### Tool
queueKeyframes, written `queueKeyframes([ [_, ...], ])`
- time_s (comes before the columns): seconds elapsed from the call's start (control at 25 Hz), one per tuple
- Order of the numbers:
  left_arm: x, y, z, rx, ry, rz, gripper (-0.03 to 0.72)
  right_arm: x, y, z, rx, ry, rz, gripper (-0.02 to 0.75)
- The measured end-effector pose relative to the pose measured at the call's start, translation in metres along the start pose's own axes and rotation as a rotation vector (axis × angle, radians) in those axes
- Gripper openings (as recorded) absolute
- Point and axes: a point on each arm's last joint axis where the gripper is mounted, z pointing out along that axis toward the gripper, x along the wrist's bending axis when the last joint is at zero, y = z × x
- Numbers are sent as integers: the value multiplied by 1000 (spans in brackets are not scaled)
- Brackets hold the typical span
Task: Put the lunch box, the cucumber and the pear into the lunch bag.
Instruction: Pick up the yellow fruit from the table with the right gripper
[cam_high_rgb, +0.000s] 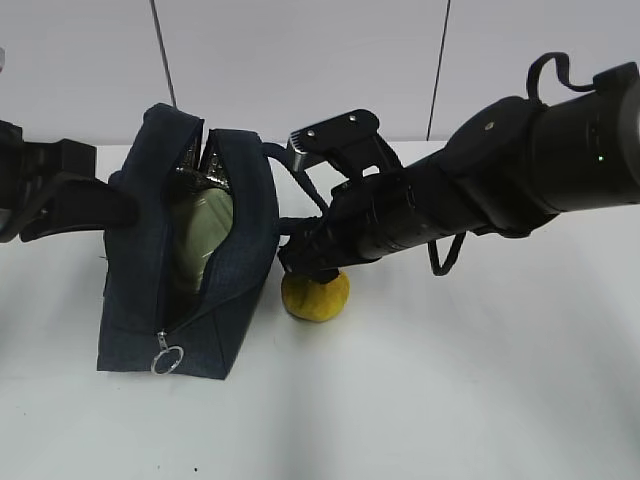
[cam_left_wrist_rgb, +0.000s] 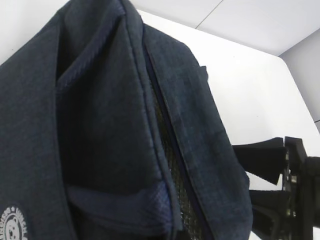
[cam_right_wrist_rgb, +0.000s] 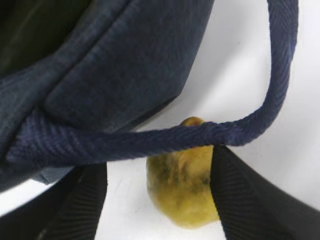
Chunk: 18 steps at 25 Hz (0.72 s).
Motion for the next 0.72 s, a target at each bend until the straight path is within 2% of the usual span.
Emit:
queueKeyframes([
  [0.28, 0, 0, 0, 5, -5, 0, -15, -4, 0, 23, 22, 14, 1, 475],
  [0.36, -1, -1, 0, 6, -6, 0, -15, -4, -2, 25, 31, 23, 3, 430],
  [0.56, -1, -1, 0, 6, -6, 0, -15, -4, -2, 25, 34, 26, 0, 260],
  [0.72, -1, -1, 0, 6, -6, 0, -15, -4, -2, 25, 38, 25, -15, 238],
])
